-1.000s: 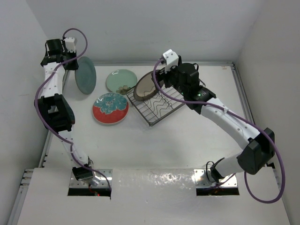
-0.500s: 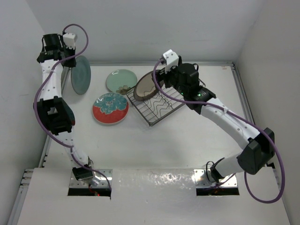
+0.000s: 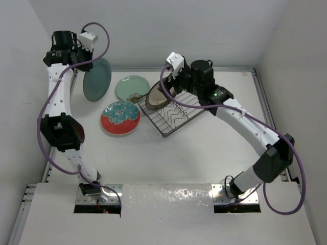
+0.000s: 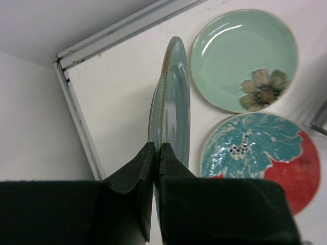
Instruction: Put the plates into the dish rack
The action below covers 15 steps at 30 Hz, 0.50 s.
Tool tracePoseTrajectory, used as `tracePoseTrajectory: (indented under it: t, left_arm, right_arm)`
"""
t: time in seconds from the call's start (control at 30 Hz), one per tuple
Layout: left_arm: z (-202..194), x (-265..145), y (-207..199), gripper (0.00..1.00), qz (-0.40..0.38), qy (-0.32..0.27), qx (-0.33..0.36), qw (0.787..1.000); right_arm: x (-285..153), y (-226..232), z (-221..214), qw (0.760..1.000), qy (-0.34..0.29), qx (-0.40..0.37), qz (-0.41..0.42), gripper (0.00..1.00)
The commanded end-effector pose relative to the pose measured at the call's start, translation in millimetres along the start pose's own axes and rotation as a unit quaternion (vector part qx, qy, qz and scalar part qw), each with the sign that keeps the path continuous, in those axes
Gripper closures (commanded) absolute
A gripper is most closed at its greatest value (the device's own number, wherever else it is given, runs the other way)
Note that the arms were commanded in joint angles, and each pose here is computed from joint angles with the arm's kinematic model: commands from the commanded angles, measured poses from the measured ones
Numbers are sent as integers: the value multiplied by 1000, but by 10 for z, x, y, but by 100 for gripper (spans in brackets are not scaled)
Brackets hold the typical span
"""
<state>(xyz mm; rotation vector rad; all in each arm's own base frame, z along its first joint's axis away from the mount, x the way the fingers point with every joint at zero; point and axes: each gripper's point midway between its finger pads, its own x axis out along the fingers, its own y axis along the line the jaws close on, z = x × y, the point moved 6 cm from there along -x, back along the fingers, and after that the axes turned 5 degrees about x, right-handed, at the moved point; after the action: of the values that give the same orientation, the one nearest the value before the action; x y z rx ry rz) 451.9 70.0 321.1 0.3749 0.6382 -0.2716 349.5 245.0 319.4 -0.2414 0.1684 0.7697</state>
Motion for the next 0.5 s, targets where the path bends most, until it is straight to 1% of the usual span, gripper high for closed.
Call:
tracePoseTrajectory:
  t: [0.0, 0.07, 0.1, 0.17, 0.2, 0.23, 0.37, 0.4, 0.47]
  left_arm:
    - [605, -747, 8, 100, 30, -129, 59, 989]
    - [636, -866, -71, 100, 16, -140, 64, 988]
    - [638, -900, -99, 100, 10, -142, 66, 988]
    - [638, -990, -200, 100, -10, -146, 72, 987]
    - [634, -1018, -234, 100, -15, -146, 73, 986]
    - [629, -1073, -291, 100, -24, -149, 73, 986]
    - [607, -1239, -450, 100, -52, -158, 84, 982]
    - [583, -1249, -485, 100, -59, -157, 85, 982]
    - [576, -1359, -561, 100, -72, -165, 90, 980]
  right_arm:
    - [67, 115, 382, 991, -46, -58, 115, 4]
    - [175, 141, 507, 985, -70, -65, 143, 5]
    - [209, 192, 549, 979, -83, -69, 172, 6]
    - [355, 203, 653, 973, -106, -72, 191, 7]
    - [362, 204, 815, 969, -123, -69, 200, 7]
    - [481, 203, 777, 970, -117, -61, 207, 7]
    - [501, 195, 907, 969, -135, -40, 205, 7]
    - [523, 186, 830, 972, -130, -33, 195, 7]
    - [472, 173, 877, 972, -146, -28, 183, 7]
